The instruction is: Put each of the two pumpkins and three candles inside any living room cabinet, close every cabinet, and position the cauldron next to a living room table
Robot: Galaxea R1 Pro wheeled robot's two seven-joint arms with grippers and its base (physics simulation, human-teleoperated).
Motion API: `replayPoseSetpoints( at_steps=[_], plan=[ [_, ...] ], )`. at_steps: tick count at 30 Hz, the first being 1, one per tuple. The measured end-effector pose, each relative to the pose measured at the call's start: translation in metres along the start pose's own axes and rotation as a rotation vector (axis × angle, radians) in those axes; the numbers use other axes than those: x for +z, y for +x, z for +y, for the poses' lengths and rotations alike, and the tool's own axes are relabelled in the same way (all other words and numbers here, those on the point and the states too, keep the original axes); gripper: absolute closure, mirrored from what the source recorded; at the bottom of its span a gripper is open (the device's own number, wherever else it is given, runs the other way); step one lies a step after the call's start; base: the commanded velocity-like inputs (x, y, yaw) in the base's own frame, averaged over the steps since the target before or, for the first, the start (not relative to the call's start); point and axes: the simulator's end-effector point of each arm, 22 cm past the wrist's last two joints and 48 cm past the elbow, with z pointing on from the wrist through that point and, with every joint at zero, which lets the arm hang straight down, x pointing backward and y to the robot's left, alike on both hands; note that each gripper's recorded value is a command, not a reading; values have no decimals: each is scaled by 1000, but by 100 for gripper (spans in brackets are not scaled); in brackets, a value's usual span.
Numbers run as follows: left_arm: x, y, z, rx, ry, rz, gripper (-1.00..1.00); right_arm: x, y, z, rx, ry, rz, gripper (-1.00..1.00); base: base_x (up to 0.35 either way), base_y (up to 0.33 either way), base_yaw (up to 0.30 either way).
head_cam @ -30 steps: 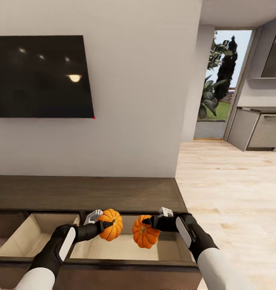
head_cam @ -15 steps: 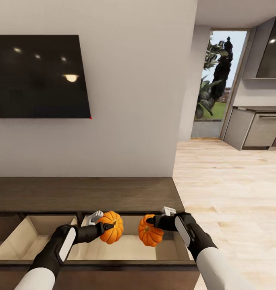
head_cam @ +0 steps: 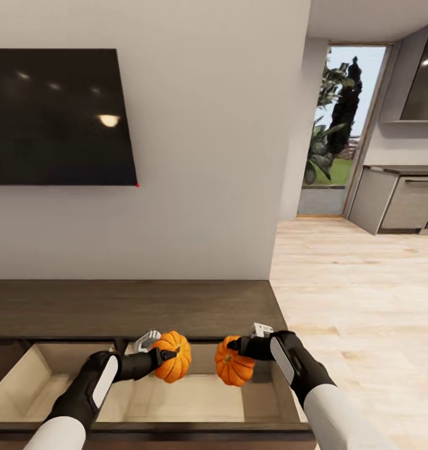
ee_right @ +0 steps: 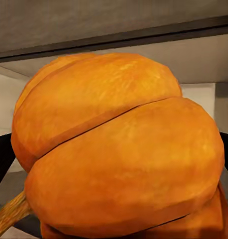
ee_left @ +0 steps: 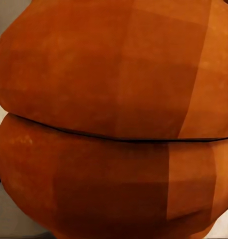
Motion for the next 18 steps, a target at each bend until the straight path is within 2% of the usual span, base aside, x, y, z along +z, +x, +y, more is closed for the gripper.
replayPoseSetpoints(
  at_steps=[2,6,15,18],
  plan=[
    [5,14,12,12,-44,40,100,4,9,-2,5,4,21,100,46,0,0],
    [10,30,20,23,-79,83,100,6,15,-3,10,7,37,100,19,0,0],
    [17,34,31,21,-81,86,100,18,30,-11,10,12,55,100,2,0,0],
    [25,35,34,13,-85,104,100,25,38,-17,12,28,72,100,0,0,0]
  ],
)
